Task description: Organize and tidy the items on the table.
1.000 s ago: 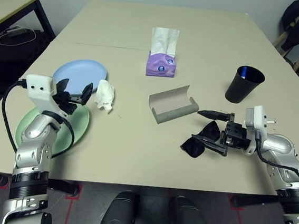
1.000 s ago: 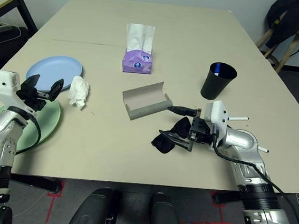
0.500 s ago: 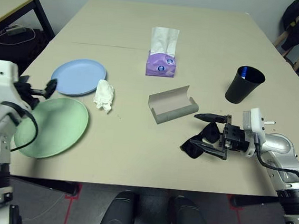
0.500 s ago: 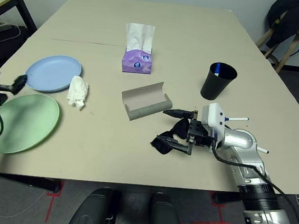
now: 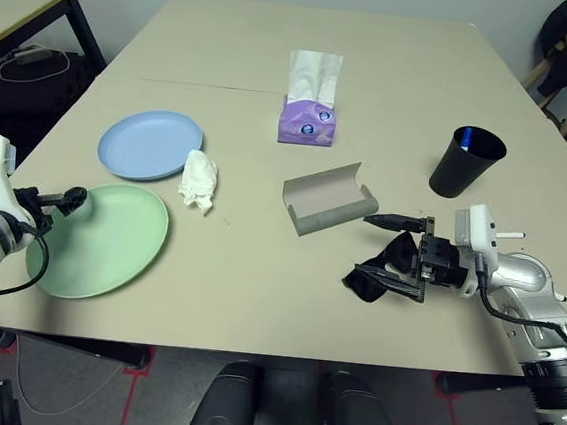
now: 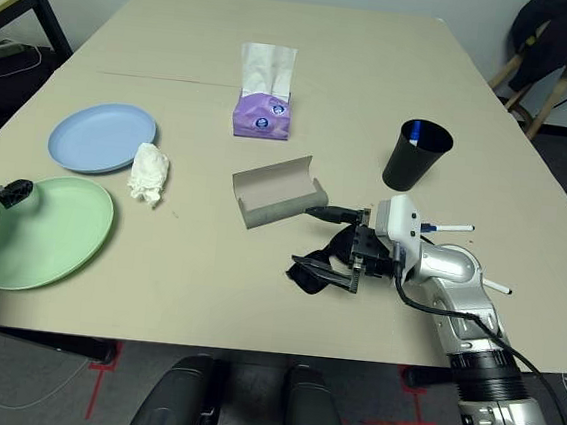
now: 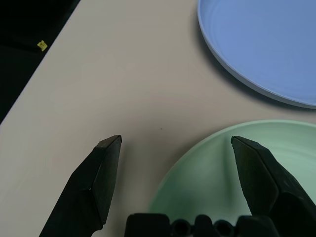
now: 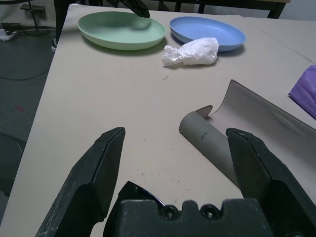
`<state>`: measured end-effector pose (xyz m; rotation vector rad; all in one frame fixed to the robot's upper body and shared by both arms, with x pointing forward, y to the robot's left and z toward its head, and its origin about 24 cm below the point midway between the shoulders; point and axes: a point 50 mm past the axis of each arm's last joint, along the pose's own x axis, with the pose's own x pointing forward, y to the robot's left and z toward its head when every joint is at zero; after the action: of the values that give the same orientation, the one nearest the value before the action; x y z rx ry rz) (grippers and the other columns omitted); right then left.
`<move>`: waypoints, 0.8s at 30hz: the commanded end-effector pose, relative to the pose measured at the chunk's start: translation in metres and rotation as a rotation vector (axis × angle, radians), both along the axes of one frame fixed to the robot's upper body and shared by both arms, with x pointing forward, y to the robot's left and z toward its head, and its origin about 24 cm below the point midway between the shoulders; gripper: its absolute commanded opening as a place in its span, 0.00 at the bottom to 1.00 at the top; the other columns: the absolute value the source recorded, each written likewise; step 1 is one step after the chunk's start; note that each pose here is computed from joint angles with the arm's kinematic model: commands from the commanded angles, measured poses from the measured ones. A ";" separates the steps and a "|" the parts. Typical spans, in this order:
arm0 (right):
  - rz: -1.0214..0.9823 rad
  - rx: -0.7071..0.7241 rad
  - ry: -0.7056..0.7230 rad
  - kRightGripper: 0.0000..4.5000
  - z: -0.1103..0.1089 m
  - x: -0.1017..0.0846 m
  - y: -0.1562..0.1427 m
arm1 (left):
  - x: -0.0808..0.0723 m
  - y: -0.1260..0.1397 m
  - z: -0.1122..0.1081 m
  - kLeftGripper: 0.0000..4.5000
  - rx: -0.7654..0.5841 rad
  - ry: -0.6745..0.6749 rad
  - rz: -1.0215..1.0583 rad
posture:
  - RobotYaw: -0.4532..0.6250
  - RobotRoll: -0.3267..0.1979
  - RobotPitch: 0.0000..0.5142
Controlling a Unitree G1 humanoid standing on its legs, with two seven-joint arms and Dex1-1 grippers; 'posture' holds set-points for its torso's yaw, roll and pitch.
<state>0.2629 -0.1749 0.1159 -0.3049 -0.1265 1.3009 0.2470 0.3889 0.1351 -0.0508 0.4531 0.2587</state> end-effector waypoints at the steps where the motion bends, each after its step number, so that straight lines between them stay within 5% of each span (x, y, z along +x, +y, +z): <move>1: 0.000 -0.005 0.006 0.99 0.000 -0.003 0.002 | -0.002 0.003 -0.001 1.00 0.000 0.054 -0.017 | 0.49 0.62 0.20; 21: -0.005 -0.008 0.007 0.99 -0.001 -0.002 0.002 | -0.038 0.025 0.003 1.00 -0.043 0.171 -0.105 | 0.49 0.62 0.21; 24: -0.004 -0.007 0.004 1.00 -0.001 -0.002 0.002 | -0.038 0.024 0.002 0.86 -0.045 0.175 -0.104 | 0.49 0.62 0.21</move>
<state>0.2622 -0.1737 0.1169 -0.3008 -0.1227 1.2910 0.2125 0.4118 0.1402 -0.0351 0.6161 0.1436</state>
